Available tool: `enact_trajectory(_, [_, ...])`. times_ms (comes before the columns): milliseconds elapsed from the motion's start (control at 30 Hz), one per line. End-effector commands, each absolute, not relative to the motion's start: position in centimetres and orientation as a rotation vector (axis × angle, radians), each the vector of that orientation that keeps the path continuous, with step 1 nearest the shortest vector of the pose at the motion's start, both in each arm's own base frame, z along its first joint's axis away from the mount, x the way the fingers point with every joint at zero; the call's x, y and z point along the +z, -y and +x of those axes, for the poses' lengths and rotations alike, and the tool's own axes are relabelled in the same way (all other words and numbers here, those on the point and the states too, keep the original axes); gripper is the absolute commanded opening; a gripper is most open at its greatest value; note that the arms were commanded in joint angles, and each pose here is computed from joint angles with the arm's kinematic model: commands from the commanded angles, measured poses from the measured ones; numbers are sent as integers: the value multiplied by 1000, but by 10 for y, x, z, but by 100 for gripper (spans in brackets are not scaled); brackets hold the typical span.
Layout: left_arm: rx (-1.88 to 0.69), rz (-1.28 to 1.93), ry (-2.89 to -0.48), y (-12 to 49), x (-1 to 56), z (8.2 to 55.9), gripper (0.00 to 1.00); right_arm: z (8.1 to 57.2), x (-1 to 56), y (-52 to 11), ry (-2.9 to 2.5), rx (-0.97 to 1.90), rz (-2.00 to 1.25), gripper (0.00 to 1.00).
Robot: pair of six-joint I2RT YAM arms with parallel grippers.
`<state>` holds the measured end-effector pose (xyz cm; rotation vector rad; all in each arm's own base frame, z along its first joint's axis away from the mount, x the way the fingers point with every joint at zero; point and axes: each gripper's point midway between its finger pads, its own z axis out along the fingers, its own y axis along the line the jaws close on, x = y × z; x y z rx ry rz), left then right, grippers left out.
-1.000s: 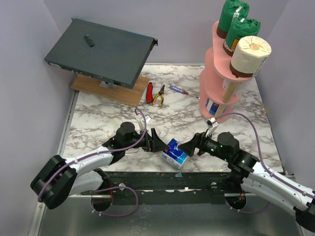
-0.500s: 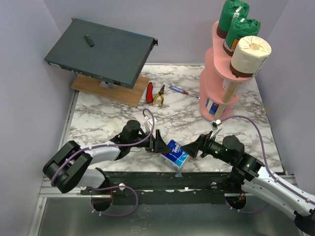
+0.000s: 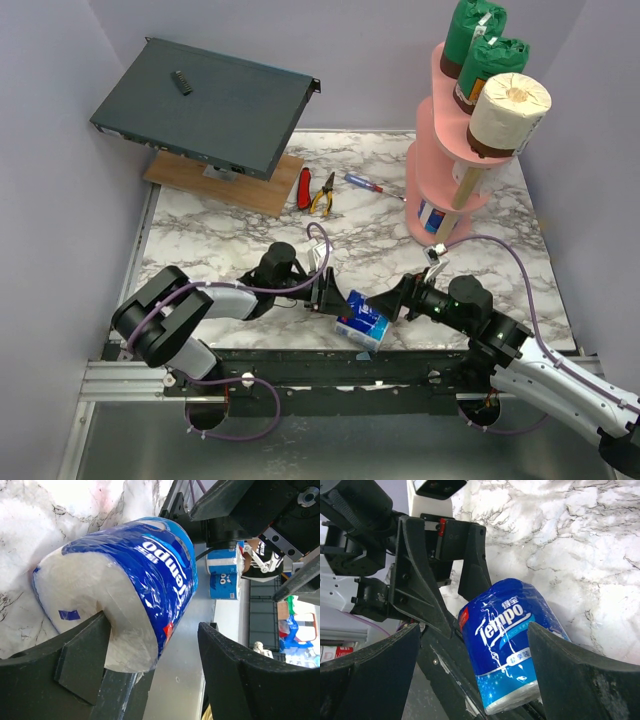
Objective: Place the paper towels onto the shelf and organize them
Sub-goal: Move the paper towel to the center of the board, then adjust the paper towel at the center of the board.
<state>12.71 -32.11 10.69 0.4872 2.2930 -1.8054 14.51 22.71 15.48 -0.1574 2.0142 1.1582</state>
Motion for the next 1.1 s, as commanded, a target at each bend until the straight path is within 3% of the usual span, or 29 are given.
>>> enact_trajectory(0, [-1891,567,-2223,331,121,125,71,144,155,-229,-1997,1167,-176,90])
enact_trajectory(200, [-1872,603,-2252,340,119,125,67,146,152,-227,-2004,1151,-167,90])
enact_trajectory(700, [-1838,667,-2232,344,130,125,20,150,164,-226,-1973,1129,-182,90])
enact_trajectory(1067, [-1501,656,-2231,320,155,140,13,160,208,-219,-1876,1056,-218,91])
